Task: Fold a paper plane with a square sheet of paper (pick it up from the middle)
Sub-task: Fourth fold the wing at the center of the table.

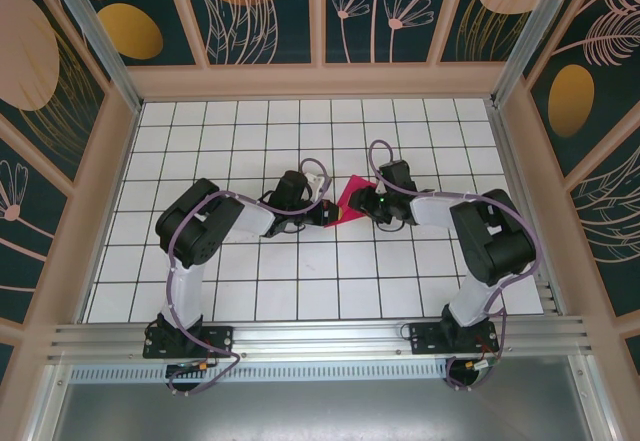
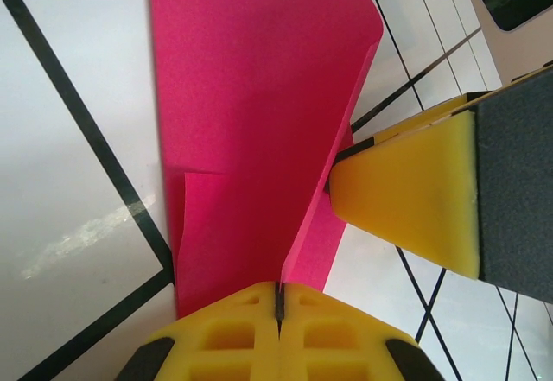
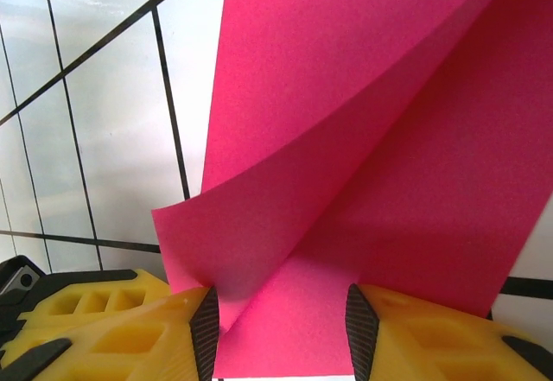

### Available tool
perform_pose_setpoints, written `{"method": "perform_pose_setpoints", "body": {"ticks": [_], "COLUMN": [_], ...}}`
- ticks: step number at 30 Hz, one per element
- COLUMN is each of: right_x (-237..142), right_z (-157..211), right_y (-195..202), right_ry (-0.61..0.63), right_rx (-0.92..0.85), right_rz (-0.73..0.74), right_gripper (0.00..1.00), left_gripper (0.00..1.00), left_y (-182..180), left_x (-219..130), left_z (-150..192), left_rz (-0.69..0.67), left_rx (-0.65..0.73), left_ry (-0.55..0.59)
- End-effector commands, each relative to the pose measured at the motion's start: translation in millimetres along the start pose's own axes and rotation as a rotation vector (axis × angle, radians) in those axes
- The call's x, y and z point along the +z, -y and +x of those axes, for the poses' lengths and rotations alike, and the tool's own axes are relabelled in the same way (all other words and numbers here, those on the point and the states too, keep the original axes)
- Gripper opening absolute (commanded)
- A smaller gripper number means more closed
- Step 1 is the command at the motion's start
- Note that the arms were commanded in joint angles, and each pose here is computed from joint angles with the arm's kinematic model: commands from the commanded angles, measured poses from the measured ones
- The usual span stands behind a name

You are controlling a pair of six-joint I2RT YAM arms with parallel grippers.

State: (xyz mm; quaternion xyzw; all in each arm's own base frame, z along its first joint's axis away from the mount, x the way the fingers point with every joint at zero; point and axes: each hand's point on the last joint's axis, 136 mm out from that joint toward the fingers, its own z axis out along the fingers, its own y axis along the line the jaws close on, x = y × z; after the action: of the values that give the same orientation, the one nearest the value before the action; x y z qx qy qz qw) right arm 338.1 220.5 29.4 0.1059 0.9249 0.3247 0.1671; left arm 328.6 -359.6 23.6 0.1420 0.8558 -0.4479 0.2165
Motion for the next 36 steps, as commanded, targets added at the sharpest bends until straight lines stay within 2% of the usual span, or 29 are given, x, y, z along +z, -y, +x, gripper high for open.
{"method": "perform_pose_setpoints", "body": {"ticks": [1, 5, 10, 13, 29, 36], "right_x": [5.6, 5.5, -13.5, -15.1, 12.0, 16.1], "right_z": [-1.7, -1.7, -16.2, -18.1, -4.7, 0.1], "right_y": [13.9, 10.7, -22.1, -27.7, 7.8, 20.5], "right_ry": [-0.006, -0.015, 0.034, 0.038, -0.02, -0.037], "right_rx": [0.007, 0.008, -0.055, -0.073, -0.037, -0.001], "right_rz": [0.06, 0.051, -0.044, -0.07, 0.012, 0.061], "right_gripper": [0.46, 0.47, 0.47, 0.47, 0.47, 0.52], "left_gripper": [0.0, 0.0, 0.0, 0.0, 0.0, 0.0], "left_y": [-15.7, -16.0, -15.6, -12.8, -9.8, -16.2], "left_x": [2.9, 1.7, 0.6, -0.5, -7.2, -8.6], "left_z": [3.9, 2.7, 2.8, 1.8, -1.7, -0.7], "left_rz": [-0.053, -0.053, -0.046, -0.031, 0.0, -0.015], "left_rx": [-0.048, -0.057, -0.068, -0.077, -0.135, -0.156], "left_ry": [-0.007, -0.001, 0.002, 0.013, 0.062, 0.066]}}
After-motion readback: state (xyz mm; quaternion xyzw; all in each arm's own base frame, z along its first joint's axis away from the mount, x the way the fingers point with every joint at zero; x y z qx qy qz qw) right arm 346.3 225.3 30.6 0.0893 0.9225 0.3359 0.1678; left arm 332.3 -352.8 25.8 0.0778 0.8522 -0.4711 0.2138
